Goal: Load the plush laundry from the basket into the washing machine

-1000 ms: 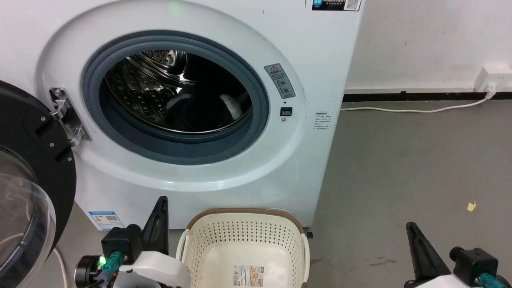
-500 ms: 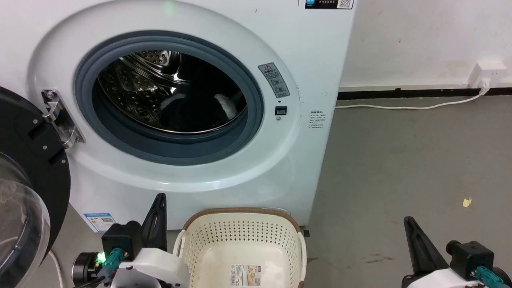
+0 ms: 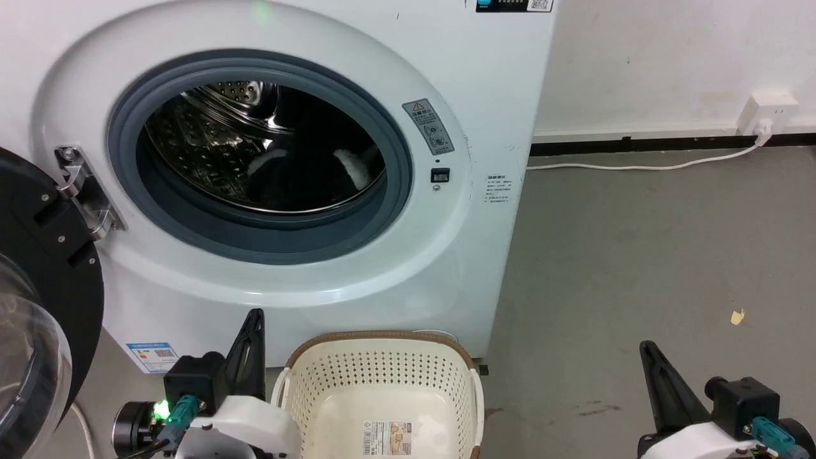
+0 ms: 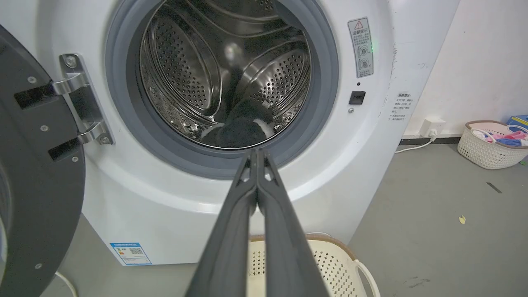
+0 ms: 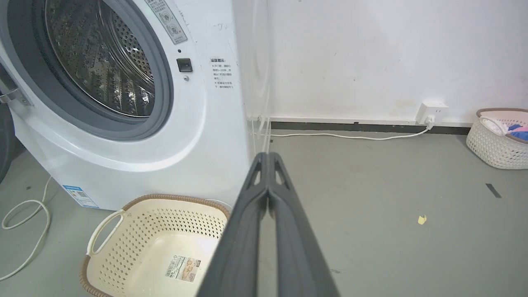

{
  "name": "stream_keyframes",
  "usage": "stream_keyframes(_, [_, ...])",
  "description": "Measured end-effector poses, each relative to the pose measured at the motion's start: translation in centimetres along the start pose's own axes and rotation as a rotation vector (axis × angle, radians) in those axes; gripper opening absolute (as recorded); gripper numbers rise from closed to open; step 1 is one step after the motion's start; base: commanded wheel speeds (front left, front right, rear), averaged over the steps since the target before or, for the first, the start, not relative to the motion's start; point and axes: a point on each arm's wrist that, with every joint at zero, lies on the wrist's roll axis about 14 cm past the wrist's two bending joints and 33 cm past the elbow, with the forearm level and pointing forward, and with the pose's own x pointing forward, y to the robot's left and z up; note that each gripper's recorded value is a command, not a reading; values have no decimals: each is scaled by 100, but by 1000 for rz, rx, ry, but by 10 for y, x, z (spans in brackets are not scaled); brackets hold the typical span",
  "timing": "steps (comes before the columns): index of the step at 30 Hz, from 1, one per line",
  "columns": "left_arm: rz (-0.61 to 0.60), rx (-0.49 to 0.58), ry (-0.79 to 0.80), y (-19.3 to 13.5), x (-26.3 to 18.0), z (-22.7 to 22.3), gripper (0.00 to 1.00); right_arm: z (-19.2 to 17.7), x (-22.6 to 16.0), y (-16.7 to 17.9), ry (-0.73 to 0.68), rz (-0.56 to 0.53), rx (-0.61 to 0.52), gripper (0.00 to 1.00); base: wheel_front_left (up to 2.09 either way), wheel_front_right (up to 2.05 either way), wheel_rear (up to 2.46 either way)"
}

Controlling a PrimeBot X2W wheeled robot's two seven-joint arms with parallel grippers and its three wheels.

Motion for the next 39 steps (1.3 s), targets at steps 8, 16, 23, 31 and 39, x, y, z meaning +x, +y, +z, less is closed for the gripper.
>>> stream_keyframes(8, [2, 16, 8, 1, 1, 0, 0, 6, 3, -1, -9, -2, -13, 0, 0, 0, 0])
stream_keyframes(16, [-3, 29, 13, -2, 4, 0, 0, 5, 2, -2, 0, -5, -29, 0, 0, 0, 0])
stream_keyframes(23, [-5, 44, 18, -2, 6, 0, 0, 6, 2, -3, 5, -9, -42, 0, 0, 0, 0])
stream_keyframes(31, [-4, 58, 28, -3, 7, -1, 0, 12, 5, -4, -4, -12, -59, 0, 0, 0, 0])
stream_keyframes(39, [0, 77, 35, -2, 9, 0, 0, 11, 4, -6, 7, -16, -77, 0, 0, 0, 0])
